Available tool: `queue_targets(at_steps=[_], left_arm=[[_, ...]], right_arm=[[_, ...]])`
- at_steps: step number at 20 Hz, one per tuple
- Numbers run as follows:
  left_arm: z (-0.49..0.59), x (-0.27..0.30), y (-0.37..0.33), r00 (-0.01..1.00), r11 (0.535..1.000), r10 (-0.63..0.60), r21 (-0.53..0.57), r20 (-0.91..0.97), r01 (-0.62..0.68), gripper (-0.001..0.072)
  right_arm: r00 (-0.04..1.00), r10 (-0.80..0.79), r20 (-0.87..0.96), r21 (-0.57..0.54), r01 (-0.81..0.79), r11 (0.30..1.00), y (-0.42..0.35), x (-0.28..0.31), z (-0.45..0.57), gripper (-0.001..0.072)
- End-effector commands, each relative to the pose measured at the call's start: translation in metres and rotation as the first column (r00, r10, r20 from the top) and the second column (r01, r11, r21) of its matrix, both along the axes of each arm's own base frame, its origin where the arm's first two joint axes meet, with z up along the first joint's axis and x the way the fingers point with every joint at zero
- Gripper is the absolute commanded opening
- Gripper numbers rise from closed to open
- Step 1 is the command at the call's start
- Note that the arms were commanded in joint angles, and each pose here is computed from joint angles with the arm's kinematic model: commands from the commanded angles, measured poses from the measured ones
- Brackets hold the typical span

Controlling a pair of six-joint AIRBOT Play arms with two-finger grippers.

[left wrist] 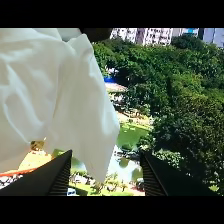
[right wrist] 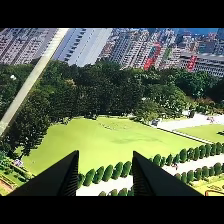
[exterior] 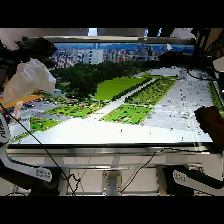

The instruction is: Fold the shirts.

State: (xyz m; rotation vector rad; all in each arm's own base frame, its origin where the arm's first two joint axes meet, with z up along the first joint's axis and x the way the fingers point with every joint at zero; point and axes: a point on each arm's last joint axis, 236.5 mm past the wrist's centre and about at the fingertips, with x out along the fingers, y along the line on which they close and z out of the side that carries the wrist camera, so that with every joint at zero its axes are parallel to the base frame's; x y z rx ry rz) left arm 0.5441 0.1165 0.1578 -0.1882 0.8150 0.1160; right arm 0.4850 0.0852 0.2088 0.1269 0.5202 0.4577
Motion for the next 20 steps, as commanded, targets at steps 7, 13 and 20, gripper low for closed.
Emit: queue_targets(at_steps=[7,13,20], left_arm=[[0.020,0.032,0.074,0.992,0.920,0.000,0.389,0.127,-0.050,0.0498],[-0.023,0.032,0.140,0.988,0.901,0.117,0.407,0.102,-0.149,0.0498],[-0.130,0.056,0.150,0.992,0.928,0.125,0.353,0.003,-0.118,0.0459]], right_arm=[[1.000,-0.004,0.009,0.014,0.004,1.000,0.001,0.001,0.003,0.0375],[0.999,-0.019,0.034,0.060,0.017,0.998,0.003,0.005,0.013,0.0376],[1.000,-0.009,0.030,0.096,0.006,0.995,0.008,0.004,0.017,0.0376]])
